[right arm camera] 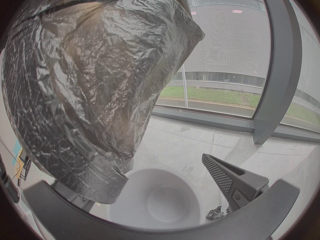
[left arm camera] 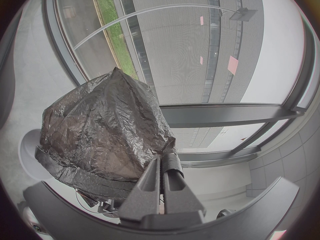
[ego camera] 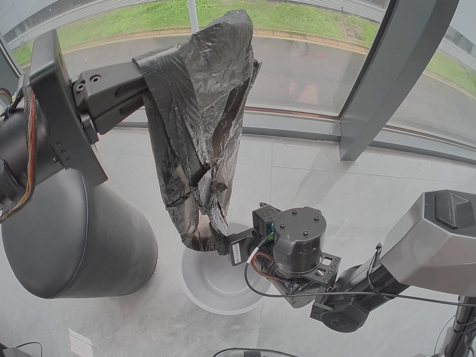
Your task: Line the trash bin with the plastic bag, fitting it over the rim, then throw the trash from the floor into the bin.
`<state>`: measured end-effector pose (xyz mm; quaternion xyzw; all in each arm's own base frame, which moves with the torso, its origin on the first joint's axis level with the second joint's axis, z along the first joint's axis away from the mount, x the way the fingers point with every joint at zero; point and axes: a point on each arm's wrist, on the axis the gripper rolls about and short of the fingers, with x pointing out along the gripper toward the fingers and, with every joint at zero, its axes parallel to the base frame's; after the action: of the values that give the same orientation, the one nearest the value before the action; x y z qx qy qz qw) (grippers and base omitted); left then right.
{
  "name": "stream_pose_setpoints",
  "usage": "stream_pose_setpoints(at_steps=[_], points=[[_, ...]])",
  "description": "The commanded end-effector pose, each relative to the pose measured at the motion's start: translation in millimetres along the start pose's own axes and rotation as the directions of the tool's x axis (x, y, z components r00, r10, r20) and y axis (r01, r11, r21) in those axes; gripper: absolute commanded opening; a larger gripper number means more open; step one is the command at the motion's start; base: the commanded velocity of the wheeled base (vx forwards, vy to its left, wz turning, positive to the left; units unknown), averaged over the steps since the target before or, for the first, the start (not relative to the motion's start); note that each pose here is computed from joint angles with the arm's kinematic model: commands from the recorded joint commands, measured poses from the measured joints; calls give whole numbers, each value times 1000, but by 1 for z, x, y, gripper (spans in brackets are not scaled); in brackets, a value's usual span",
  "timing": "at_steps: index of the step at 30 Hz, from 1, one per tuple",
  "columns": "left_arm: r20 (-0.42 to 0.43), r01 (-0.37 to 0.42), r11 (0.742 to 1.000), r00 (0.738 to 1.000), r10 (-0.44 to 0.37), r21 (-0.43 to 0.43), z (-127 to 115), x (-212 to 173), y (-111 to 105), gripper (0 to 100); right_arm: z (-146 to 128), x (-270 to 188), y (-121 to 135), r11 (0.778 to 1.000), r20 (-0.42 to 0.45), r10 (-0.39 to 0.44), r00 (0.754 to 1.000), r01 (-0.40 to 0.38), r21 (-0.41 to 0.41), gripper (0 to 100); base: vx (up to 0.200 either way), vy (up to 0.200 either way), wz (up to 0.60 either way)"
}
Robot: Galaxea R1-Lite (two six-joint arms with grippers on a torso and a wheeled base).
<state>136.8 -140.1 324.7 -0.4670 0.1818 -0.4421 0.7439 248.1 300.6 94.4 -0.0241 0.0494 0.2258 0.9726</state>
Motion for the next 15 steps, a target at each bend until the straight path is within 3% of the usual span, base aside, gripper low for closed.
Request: stream_pose_setpoints(at_steps=[1, 2, 15], points=[[-6, 4, 1000, 1000, -5, -18, -2, -2, 0, 0, -5, 3, 2, 1000, -10, 2, 1000, -2, -12, 100, 0, 0, 0], [-8, 7, 1000, 1000, -7, -28, -2, -2, -1, 0, -6, 3, 2, 1000, -12, 2, 1000, -2, -13, 0, 0, 0, 0], [-13, 11, 999, 1000, -12, -34, -3, -2, -2, 0, -7, 2, 4, 1000, -13, 7, 1000, -7, -11, 0, 0, 0, 0]])
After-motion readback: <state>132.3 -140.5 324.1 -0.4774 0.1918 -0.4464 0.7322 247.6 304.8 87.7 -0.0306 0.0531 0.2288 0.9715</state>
